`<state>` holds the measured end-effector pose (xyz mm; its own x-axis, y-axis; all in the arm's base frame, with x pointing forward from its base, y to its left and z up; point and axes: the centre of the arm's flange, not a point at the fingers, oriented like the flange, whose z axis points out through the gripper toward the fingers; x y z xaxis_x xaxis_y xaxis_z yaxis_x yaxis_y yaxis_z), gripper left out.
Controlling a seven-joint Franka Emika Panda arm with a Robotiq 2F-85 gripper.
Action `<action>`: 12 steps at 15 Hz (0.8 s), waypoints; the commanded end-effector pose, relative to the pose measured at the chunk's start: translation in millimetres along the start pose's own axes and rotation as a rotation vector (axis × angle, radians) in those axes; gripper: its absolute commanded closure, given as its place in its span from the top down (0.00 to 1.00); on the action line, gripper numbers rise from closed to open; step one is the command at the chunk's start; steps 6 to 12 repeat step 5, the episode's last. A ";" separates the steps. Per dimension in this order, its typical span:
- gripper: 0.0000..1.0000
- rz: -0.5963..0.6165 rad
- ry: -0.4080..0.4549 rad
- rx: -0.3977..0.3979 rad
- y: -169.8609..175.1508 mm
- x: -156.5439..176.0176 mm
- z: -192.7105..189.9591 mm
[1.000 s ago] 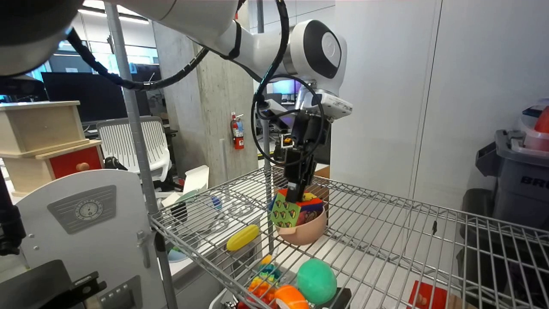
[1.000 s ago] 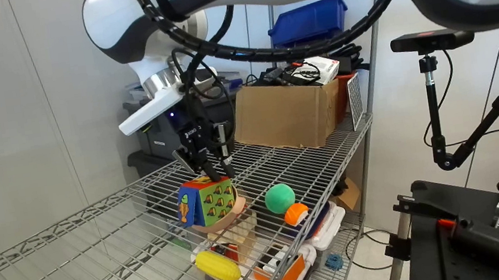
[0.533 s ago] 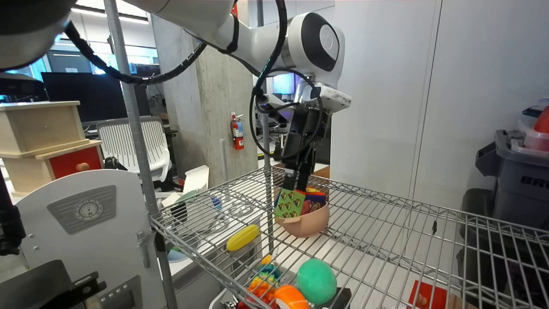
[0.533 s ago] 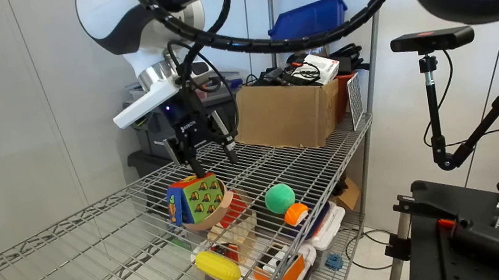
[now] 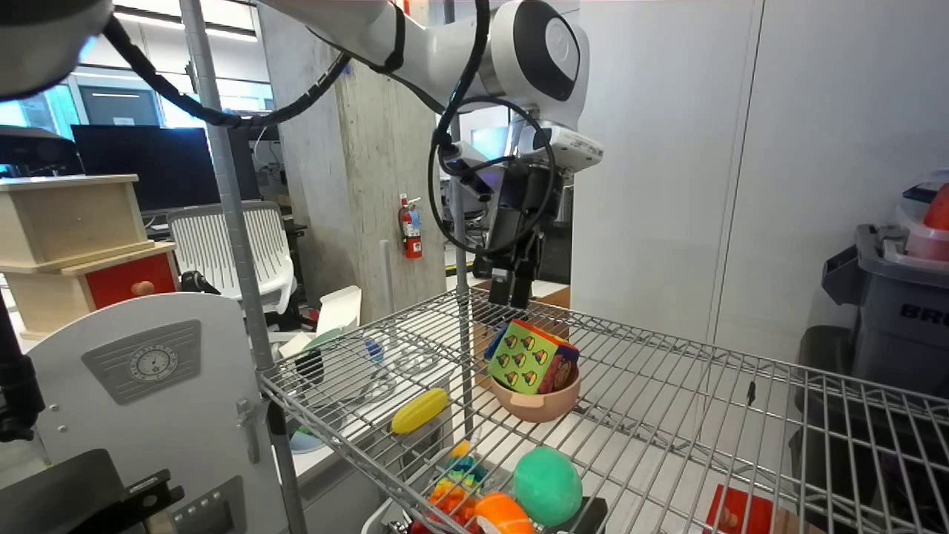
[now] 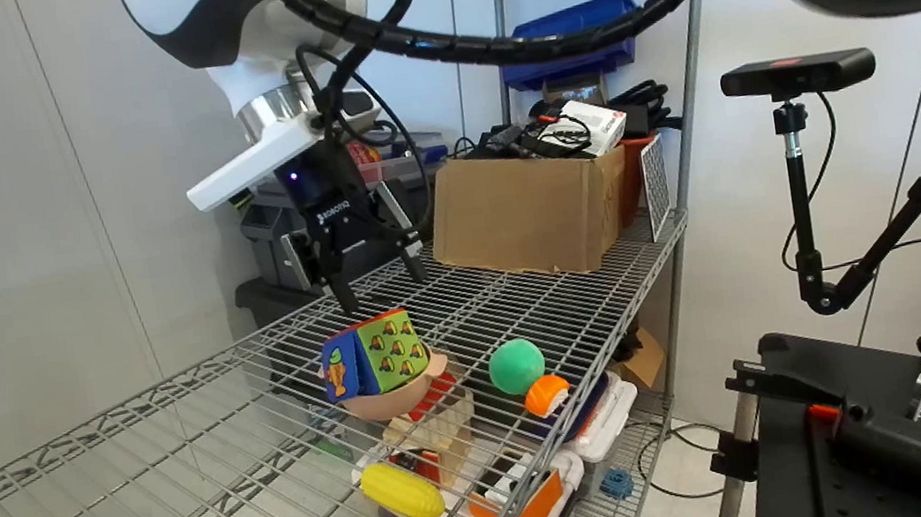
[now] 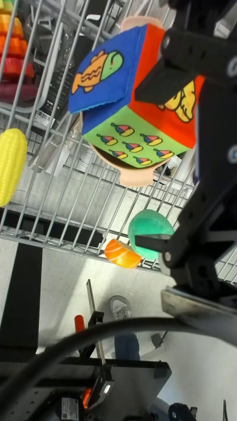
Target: Put the cube-shaped object into the pot
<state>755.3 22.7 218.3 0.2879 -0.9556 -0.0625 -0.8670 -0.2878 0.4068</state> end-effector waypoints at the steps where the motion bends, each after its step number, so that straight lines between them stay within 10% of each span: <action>1: 1.00 -0.051 0.025 0.028 70.3 -21.3 15.8; 2: 1.00 -0.065 0.025 0.032 70.7 -22.3 13.3; 3: 1.00 -0.027 0.003 0.011 2.1 -1.3 -8.3; 12: 1.00 -0.027 0.003 0.010 2.4 -1.2 -8.6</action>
